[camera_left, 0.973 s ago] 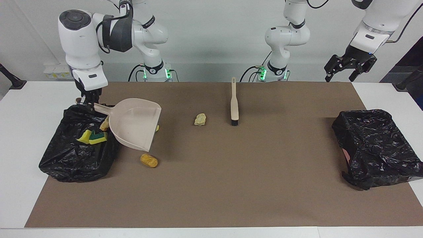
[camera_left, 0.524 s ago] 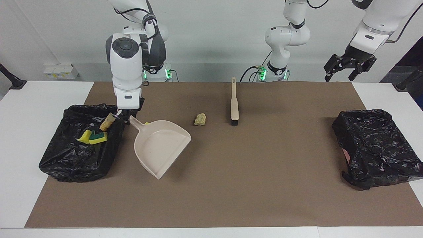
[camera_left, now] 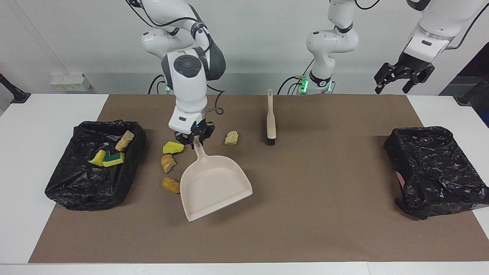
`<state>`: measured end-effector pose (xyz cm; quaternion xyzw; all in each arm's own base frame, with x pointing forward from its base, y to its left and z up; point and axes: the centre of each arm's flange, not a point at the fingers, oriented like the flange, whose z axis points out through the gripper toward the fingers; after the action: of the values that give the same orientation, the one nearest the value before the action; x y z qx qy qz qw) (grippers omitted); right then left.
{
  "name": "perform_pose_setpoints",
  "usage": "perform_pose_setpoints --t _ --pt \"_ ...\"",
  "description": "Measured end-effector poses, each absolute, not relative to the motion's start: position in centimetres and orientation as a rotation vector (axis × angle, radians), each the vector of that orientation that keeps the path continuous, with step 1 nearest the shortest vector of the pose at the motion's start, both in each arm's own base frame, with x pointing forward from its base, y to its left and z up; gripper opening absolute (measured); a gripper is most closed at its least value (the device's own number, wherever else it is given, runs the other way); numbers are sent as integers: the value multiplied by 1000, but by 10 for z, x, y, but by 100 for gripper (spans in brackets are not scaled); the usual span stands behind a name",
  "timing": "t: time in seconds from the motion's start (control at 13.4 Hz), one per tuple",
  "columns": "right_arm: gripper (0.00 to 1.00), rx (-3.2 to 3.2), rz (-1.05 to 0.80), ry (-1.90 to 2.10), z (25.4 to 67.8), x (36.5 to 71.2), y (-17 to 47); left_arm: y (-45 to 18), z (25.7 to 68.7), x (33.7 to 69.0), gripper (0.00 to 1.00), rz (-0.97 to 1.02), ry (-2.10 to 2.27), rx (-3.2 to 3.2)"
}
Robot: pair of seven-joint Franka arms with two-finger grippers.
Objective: Sweep and dump trash in bin
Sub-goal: 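Bring the dustpan back and lower it onto the table center, then release the dustpan and withdraw the right gripper while the left gripper reaches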
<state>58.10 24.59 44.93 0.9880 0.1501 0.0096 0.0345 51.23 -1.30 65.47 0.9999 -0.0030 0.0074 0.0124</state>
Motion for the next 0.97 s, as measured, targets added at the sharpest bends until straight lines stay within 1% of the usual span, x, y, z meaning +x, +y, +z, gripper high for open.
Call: perform_pose_setpoints --t 0.15,0.3,0.45,0.6,0.82,0.9,0.97 --pt "31 3070 26 297 437 576 291 -13 655 512 100 23 -9 3117" --pt "31 3080 1 131 410 573 334 -13 655 512 100 23 -9 3117" --pt "31 3091 17 29 385 582 377 -13 655 512 100 23 -9 3117" --pt "31 3117 26 -5 369 597 399 -13 655 512 100 23 -10 3117" --pt "31 3188 48 -53 363 607 405 -13 655 512 100 23 -10 3117" --pt "38 3195 65 -54 356 608 404 -13 655 512 100 23 -10 3117" --pt "50 3205 88 -53 348 608 404 -13 655 512 100 23 -10 3117"
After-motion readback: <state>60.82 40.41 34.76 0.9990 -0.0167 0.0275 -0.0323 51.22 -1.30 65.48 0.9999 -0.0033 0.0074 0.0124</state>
